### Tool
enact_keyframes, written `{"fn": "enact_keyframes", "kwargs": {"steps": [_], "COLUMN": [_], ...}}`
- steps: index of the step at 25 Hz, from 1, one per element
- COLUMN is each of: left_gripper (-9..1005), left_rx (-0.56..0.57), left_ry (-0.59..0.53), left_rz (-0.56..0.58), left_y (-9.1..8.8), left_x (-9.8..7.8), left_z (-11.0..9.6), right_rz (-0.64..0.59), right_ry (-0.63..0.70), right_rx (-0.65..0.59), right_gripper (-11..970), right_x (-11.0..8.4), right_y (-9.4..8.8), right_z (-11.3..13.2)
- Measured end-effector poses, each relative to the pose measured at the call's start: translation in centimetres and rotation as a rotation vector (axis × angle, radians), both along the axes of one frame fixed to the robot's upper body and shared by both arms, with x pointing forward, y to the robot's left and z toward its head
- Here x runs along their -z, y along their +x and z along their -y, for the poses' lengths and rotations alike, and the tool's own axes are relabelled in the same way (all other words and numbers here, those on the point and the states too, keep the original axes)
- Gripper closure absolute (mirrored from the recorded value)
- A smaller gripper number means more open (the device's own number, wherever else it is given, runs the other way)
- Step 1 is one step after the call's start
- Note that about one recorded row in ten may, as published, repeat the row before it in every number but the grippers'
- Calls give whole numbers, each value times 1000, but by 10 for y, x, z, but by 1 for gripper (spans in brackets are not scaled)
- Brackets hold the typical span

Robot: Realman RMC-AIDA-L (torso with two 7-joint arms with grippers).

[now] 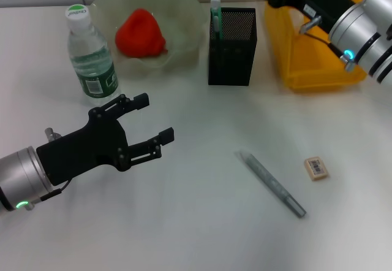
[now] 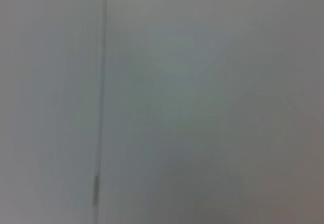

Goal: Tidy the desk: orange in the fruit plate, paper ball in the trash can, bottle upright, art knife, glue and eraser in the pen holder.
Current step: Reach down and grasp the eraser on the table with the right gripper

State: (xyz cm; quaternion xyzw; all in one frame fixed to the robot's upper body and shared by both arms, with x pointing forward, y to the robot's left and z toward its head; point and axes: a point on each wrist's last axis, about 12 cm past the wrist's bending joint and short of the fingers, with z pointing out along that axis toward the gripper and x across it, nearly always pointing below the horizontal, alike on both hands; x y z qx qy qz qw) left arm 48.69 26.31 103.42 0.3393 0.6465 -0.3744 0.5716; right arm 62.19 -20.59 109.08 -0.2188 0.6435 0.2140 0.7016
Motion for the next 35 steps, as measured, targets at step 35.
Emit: {"fn": "enact_keyframes", "kwargs": {"steps": [35], "left_gripper": [137], "left_rx": [81], "left_ry": [20], "left_rz": [-17], "left_y": [-4], "left_x": [-4], "left_z": [-3], "right_rz": [-364], "right_ry": [-76], "right_rx": [-714], "right_gripper": [141], "right_x": [-85], "right_y": [-47], "right_z": [49]}}
